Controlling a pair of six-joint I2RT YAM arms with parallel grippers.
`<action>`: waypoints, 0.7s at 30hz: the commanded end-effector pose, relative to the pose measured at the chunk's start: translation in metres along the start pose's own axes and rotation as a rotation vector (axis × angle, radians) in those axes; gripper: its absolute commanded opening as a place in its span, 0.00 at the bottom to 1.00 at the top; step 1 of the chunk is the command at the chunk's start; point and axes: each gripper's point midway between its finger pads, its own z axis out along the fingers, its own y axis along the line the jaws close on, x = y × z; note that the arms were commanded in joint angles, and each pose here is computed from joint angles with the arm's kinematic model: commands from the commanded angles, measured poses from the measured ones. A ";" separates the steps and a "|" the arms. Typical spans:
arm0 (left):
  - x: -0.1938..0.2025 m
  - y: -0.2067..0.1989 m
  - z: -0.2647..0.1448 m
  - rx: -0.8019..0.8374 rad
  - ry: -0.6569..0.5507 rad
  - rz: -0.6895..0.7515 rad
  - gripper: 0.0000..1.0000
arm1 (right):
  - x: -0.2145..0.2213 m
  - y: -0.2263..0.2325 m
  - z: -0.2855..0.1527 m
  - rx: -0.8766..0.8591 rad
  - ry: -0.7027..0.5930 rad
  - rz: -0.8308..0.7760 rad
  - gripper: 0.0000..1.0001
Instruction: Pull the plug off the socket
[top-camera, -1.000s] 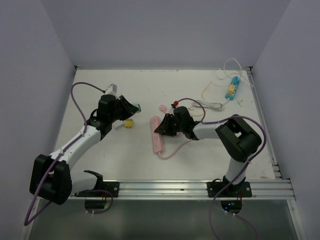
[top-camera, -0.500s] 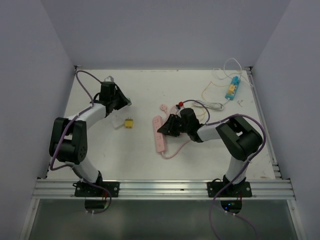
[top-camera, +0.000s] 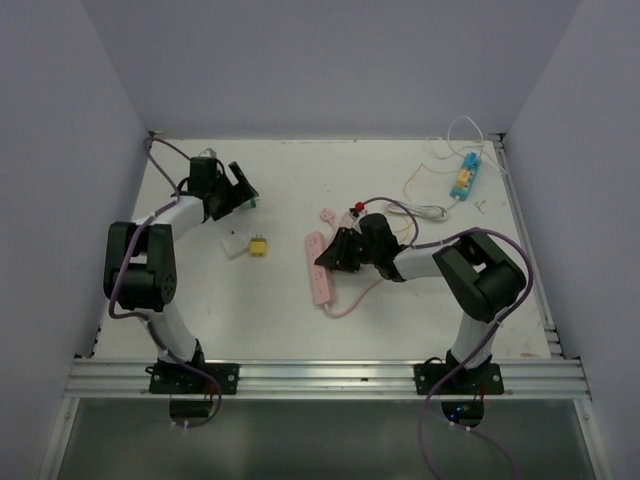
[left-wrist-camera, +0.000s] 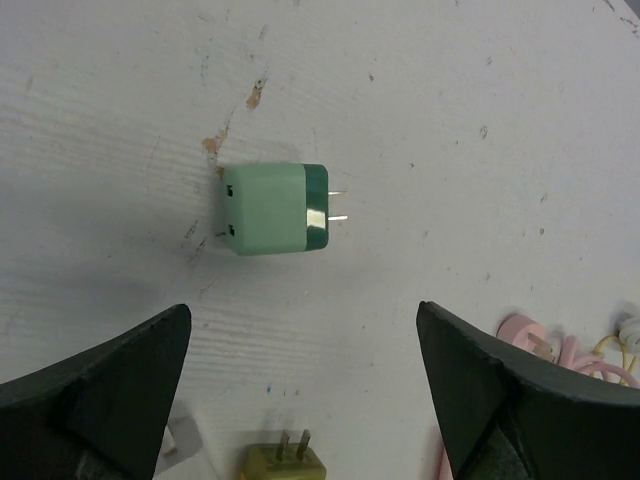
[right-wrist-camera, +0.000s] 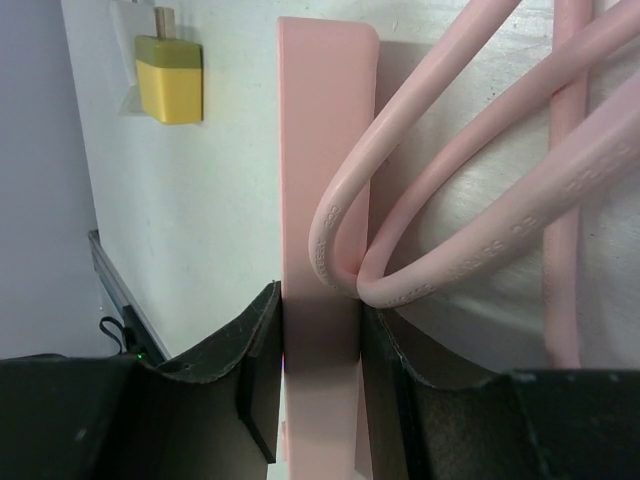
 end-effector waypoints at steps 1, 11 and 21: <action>-0.033 -0.012 -0.033 0.031 -0.065 0.018 0.98 | 0.042 -0.078 -0.016 0.308 0.133 -0.038 0.18; -0.069 -0.024 -0.176 -0.006 -0.293 0.186 1.00 | -0.022 -0.005 -0.102 0.376 -0.054 -0.317 0.85; -0.017 0.020 -0.237 -0.012 -0.480 0.230 1.00 | 0.015 -0.081 -0.190 0.707 -0.072 -0.336 0.80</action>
